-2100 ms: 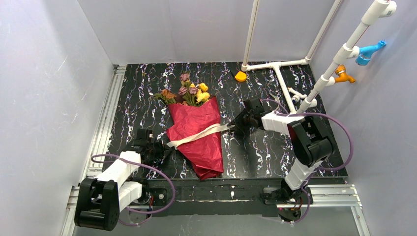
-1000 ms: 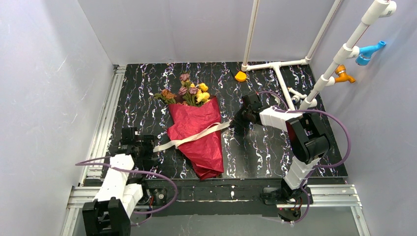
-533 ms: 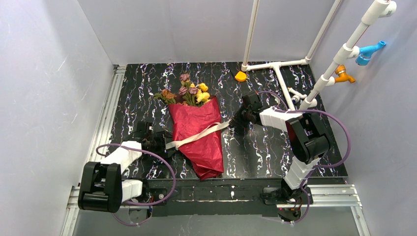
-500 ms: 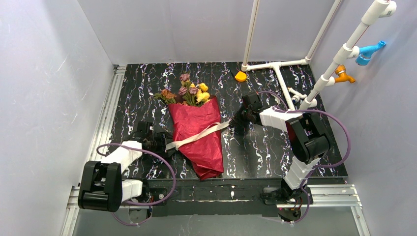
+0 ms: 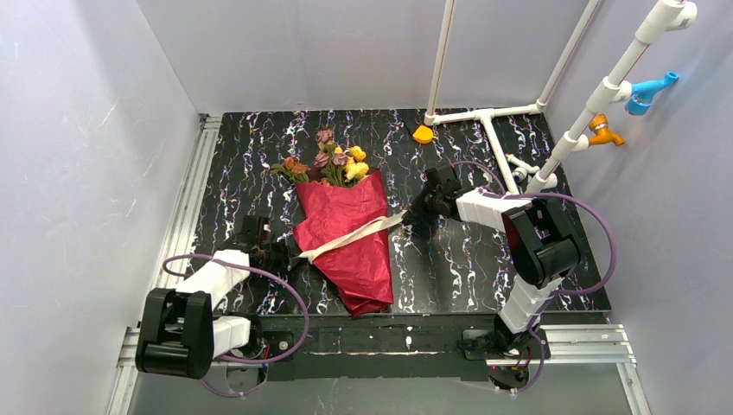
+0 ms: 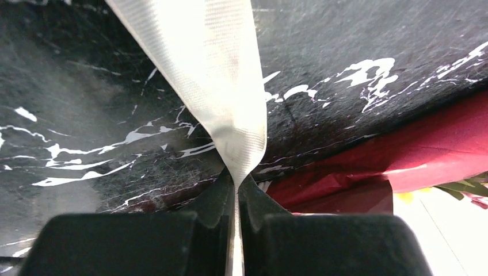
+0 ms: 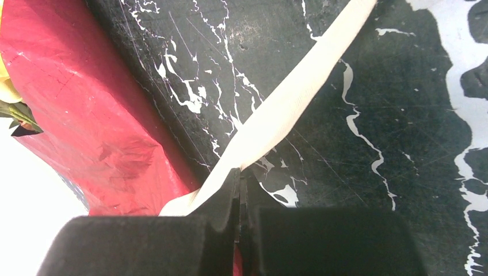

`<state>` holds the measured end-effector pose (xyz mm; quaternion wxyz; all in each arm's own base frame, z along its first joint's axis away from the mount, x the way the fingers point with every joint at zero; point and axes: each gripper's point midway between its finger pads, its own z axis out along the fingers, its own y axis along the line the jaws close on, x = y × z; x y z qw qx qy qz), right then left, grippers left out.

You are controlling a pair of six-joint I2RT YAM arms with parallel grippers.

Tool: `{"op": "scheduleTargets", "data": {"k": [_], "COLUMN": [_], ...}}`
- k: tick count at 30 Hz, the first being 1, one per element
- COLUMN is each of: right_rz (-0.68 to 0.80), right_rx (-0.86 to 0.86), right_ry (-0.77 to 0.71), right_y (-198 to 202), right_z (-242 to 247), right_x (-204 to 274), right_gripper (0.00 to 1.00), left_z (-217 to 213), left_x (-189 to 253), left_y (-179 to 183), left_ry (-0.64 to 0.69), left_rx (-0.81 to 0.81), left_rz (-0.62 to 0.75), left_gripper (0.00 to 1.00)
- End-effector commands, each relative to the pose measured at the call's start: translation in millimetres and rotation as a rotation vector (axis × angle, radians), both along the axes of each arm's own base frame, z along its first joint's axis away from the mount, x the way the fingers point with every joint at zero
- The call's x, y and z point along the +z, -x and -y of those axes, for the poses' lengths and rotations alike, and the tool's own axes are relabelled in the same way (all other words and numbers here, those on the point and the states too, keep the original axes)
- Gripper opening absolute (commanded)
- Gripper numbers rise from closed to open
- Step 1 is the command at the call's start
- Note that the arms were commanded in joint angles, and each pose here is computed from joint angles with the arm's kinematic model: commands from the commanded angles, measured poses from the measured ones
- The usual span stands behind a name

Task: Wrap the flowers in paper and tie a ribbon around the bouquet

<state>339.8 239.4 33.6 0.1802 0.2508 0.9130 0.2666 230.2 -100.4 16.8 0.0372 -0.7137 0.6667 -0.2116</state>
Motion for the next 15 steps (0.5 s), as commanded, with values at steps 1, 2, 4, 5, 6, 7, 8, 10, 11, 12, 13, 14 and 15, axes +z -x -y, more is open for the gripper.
{"op": "scheduleTargets", "data": {"k": [1, 2, 4, 5, 6, 7, 8, 10, 11, 12, 13, 14, 15], "right_rz": [0.048, 0.049, 0.048, 0.047, 0.049, 0.056, 0.063, 0.077, 0.083, 0.095, 0.107, 0.118, 0.134], "right_rx": [-0.004, -0.004, -0.011, -0.015, -0.022, -0.027, -0.037, -0.046, -0.051, -0.051, -0.053, -0.055, -0.056], "right_ry": [-0.020, -0.018, -0.012, -0.011, -0.010, -0.004, 0.000, 0.000, 0.000, -0.002, -0.002, 0.000, -0.001], "right_y": [-7.5, -8.7, -13.2, -16.2, -19.5, -23.0, -26.8, -32.1, -34.3, -36.1, -37.8, -37.3, -36.9], "right_z": [-1.8, -1.0, 4.4, 9.3, 15.4, 22.5, 30.4, 42.7, 47.7, 50.7, 54.8, 58.5, 61.7], "right_x": [17.6, 18.2, 20.1, 20.9, 22.6, 24.5, 26.1, 29.8, 31.6, 34.2, 36.3, 37.7, 40.0], "right_gripper": [0.01, 0.01, 0.01, 0.01, 0.01, 0.01, 0.01, 0.01, 0.01, 0.01, 0.01, 0.01, 0.01], "left_z": [-9.2, -13.2, -34.4, -49.9, -65.4, -82.4, -98.1, -135.7, -148.0, -159.6, -169.9, -177.0, -182.2], "left_x": [-1.9, 2.7, 7.8, 8.8, 9.9, 12.0, 14.6, 22.5, 24.7, 24.1, 21.0, 22.0, 26.9], "left_y": [4.6, -0.4, -1.8, -0.5, 1.2, -0.2, -2.6, -10.2, -12.4, -12.9, -14.4, -18.7, -23.7], "left_ry": [-0.050, -0.056, -0.088, -0.110, -0.125, -0.140, -0.152, -0.212, -0.242, -0.260, -0.275, -0.279, -0.270], "left_rx": [-0.051, -0.067, -0.077, -0.082, -0.087, -0.096, -0.115, -0.178, -0.244, -0.294, -0.332, -0.335, -0.332], "left_rz": [0.048, 0.094, 0.123, 0.126, 0.124, 0.140, 0.156, 0.153, 0.129, 0.089, 0.067, 0.073, 0.086], "left_gripper": [0.00, 0.00, 0.00, 0.00, 0.00, 0.00, 0.00, 0.00, 0.00, 0.00, 0.00, 0.00, 0.00]}}
